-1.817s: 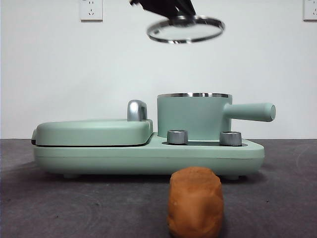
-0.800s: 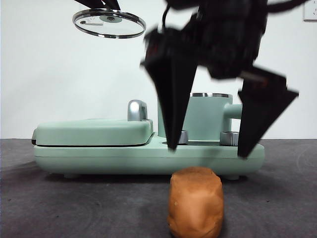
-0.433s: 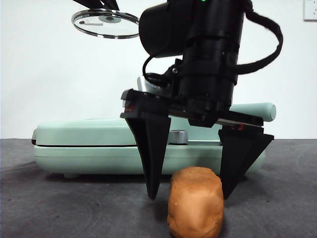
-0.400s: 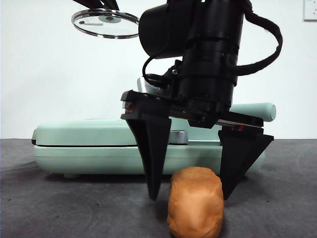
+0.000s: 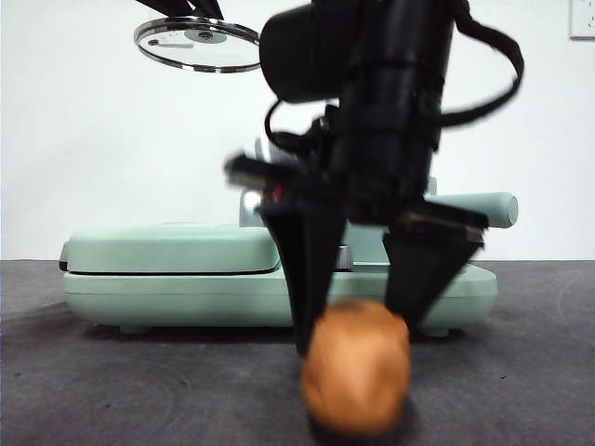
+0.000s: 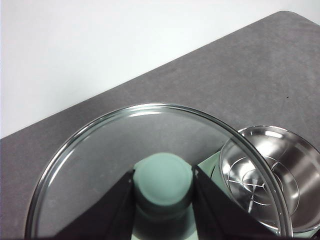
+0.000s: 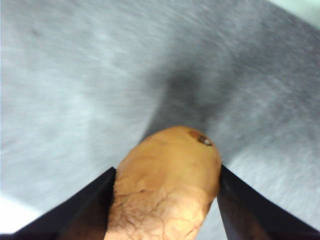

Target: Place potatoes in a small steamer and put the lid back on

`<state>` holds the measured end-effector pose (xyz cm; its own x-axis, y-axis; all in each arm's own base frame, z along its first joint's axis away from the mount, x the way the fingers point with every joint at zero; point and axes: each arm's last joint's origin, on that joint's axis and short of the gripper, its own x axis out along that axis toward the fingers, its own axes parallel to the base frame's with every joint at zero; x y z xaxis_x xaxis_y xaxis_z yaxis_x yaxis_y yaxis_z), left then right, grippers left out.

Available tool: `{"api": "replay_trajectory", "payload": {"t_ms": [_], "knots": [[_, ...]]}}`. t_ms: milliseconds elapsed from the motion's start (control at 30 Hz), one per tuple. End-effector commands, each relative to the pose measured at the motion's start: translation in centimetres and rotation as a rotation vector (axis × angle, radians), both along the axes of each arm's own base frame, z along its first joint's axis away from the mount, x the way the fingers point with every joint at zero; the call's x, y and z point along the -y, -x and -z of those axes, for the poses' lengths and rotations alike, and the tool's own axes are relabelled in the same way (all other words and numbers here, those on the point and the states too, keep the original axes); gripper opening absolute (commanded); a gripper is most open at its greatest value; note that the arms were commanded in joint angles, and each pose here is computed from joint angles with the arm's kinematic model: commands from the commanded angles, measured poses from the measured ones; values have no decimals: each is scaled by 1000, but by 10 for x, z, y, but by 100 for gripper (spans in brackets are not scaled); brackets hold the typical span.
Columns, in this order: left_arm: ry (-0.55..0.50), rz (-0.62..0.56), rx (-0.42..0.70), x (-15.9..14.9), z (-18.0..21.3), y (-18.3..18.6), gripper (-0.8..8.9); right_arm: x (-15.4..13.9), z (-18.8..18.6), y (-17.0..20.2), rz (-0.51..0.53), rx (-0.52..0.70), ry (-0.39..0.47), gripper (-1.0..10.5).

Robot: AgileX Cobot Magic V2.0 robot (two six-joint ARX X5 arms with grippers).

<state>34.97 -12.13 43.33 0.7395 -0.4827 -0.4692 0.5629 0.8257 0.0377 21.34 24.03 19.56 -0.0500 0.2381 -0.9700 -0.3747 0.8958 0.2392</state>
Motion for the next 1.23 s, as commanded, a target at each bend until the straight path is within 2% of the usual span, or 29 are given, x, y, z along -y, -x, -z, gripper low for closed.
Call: {"api": "replay_trajectory", "payload": {"t_ms": [33,233,400,533,667,800,1000,1233], "knots": [[19,1,43,1,-9,-1,17,-5,-21,-15,-16,24,-47,181],[18,2,44,1,-9,-1,17,8,-88,-48,-13,130,-116,182],[16,-3,45,-1,-9,-2,17,33,-146,-79,33,285,-197,182],[16,-3,45,-1,-9,-2,17,55,-169,-105,94,375,-227,182],[16,-2,45,-1,-9,-2,17,71,-171,-132,159,394,-236,182],[16,-3,43,-1,-8,-2,17,78,-158,-157,194,370,-237,182],[13,-3,36,-1,-7,-2,17,75,-125,-188,218,359,-225,182],[13,-2,36,-1,-7,-2,17,74,-100,-204,230,328,-204,184]]}}
